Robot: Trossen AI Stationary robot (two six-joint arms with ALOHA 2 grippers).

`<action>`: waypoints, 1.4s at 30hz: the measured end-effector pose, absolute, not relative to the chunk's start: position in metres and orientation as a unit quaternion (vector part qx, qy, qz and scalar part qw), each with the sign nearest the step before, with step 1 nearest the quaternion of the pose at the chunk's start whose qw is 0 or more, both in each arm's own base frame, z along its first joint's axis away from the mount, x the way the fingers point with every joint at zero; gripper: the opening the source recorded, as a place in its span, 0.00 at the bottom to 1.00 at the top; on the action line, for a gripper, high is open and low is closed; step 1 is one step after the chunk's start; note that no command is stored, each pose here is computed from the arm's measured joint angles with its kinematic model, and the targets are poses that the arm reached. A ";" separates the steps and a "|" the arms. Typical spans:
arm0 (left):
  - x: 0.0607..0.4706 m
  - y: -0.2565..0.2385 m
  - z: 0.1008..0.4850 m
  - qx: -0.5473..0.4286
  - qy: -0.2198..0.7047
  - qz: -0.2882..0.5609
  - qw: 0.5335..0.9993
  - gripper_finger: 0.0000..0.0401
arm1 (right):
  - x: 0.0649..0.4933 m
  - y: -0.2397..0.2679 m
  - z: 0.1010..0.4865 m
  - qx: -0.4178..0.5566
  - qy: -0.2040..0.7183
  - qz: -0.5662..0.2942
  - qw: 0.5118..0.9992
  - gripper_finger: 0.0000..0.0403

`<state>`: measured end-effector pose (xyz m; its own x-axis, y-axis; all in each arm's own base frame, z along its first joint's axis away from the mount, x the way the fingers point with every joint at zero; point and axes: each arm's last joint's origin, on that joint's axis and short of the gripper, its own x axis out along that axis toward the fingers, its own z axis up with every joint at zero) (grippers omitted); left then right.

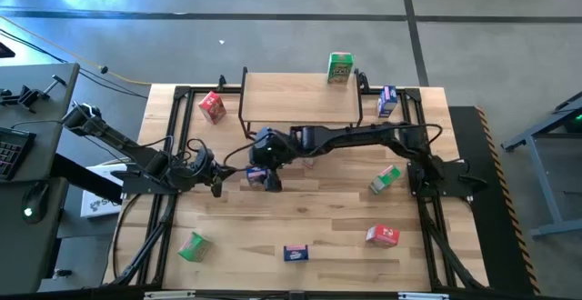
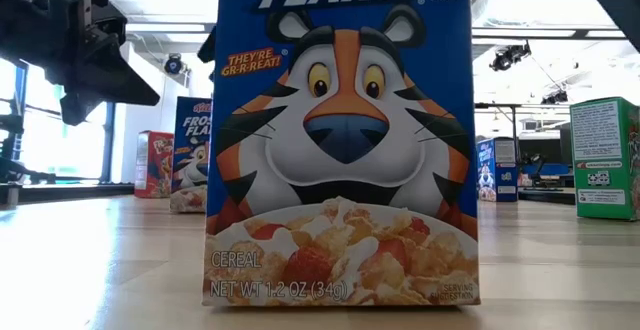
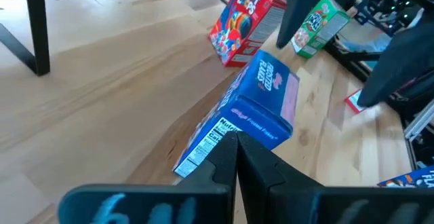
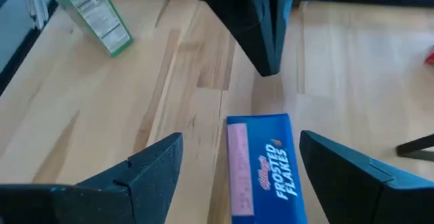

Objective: Stack cereal on shelf
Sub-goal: Put the middle blue cereal box on the shelf

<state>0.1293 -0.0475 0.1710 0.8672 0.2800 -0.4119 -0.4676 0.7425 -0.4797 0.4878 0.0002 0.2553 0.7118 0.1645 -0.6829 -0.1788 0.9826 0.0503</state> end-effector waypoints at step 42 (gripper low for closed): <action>0.128 -0.046 0.170 -0.272 0.162 0.216 0.924 0.01 | 0.504 -0.006 0.222 -0.002 0.465 0.090 0.881 0.46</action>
<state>0.1281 -0.0461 0.1696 0.8539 0.3117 -0.4167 -0.4879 0.7582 -0.4326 0.5042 -0.0056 0.2224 0.5508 0.1574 -0.8197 -0.1605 0.9837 0.0811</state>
